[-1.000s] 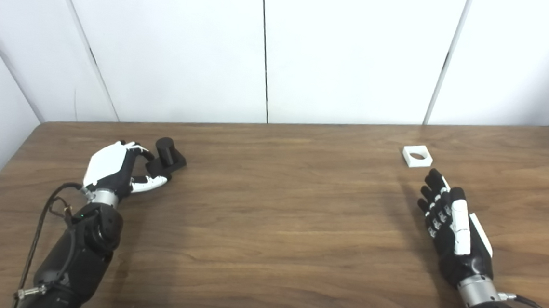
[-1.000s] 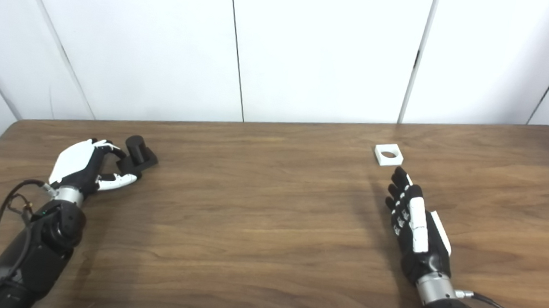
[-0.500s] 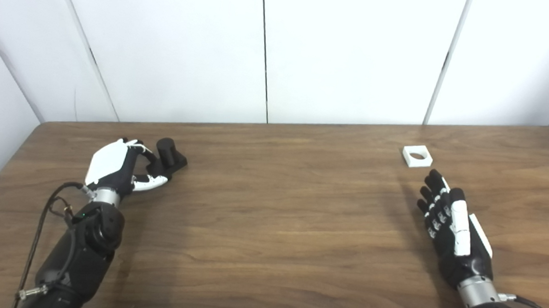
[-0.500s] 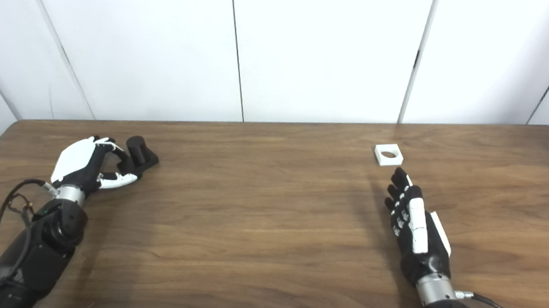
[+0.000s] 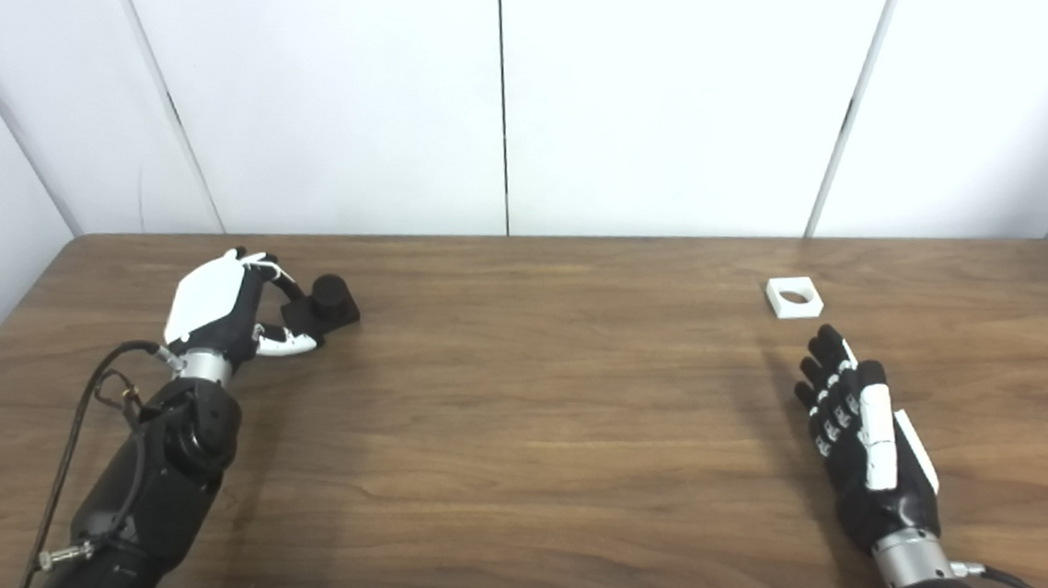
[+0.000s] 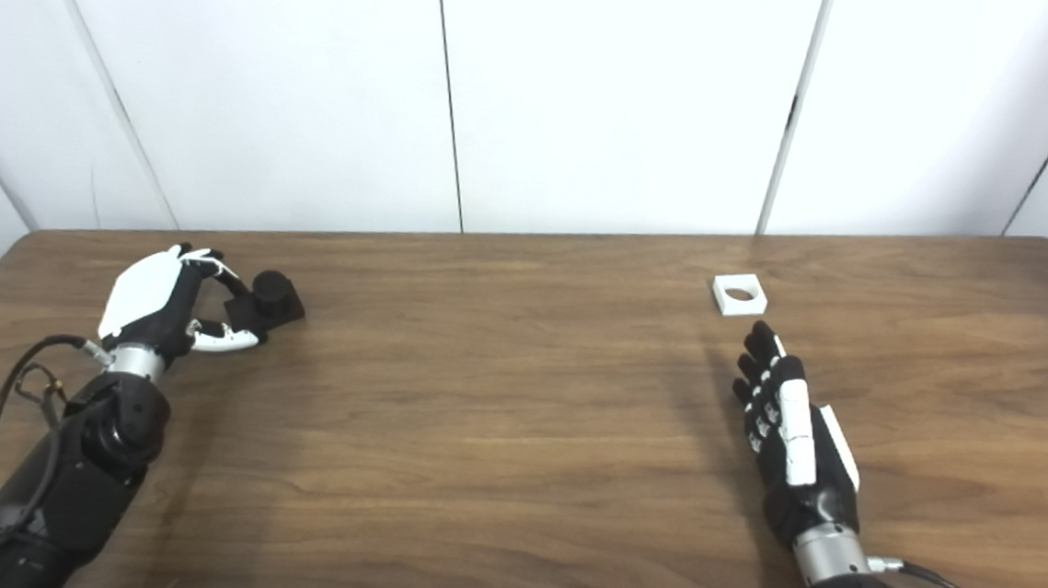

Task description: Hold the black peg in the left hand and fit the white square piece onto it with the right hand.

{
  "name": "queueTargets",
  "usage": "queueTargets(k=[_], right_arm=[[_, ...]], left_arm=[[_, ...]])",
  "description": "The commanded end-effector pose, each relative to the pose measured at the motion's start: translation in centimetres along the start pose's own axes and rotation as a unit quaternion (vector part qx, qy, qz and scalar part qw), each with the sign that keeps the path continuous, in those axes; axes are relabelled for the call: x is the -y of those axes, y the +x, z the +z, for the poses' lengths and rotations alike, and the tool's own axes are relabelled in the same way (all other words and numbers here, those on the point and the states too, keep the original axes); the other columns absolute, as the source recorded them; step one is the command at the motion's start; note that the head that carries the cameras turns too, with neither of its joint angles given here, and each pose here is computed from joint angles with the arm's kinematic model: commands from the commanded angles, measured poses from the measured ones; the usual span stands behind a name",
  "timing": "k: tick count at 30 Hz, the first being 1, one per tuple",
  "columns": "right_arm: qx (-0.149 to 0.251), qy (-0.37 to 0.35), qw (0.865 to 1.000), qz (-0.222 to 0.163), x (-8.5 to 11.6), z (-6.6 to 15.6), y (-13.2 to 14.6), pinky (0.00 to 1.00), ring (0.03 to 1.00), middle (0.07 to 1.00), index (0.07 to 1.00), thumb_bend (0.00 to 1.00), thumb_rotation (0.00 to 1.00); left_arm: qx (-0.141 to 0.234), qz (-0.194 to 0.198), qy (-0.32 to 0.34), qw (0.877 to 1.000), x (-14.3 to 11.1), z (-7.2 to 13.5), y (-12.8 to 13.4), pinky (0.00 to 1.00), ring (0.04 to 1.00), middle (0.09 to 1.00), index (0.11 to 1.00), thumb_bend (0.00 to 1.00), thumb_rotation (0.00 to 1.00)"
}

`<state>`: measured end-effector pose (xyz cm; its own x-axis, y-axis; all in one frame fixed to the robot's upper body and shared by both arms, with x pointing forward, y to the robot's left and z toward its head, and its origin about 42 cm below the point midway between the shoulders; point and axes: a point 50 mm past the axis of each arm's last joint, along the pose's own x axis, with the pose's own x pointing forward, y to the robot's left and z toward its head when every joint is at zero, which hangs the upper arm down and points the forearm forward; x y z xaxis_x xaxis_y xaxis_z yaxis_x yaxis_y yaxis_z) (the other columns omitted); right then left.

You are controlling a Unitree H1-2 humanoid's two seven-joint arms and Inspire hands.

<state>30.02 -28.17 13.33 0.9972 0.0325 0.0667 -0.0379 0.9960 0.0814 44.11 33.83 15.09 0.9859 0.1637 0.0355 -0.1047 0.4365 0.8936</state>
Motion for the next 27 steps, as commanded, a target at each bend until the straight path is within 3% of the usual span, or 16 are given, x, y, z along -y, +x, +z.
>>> queueTargets(k=[1,16,27], right_arm=[[0.005,0.002,1.0,0.006,0.0,0.0,-0.5,1.0,1.0,1.0,0.996,0.62,1.0],[0.001,0.005,1.0,0.004,0.0,-0.1,-0.4,1.0,1.0,0.998,0.992,0.63,1.0],[-0.002,0.008,1.0,0.007,-0.4,-0.5,-0.3,1.0,1.0,1.0,0.995,0.63,1.0]], left_arm=[[0.004,0.024,0.007,1.0,-1.8,0.0,0.7,1.0,0.979,0.881,0.493,0.51,0.08],[0.005,0.025,-0.038,0.999,-1.4,0.4,-0.5,1.0,0.978,0.878,0.493,0.5,0.08],[0.016,0.009,-0.079,0.997,-1.0,1.5,-3.2,0.97,0.979,0.889,0.493,0.5,0.08]])
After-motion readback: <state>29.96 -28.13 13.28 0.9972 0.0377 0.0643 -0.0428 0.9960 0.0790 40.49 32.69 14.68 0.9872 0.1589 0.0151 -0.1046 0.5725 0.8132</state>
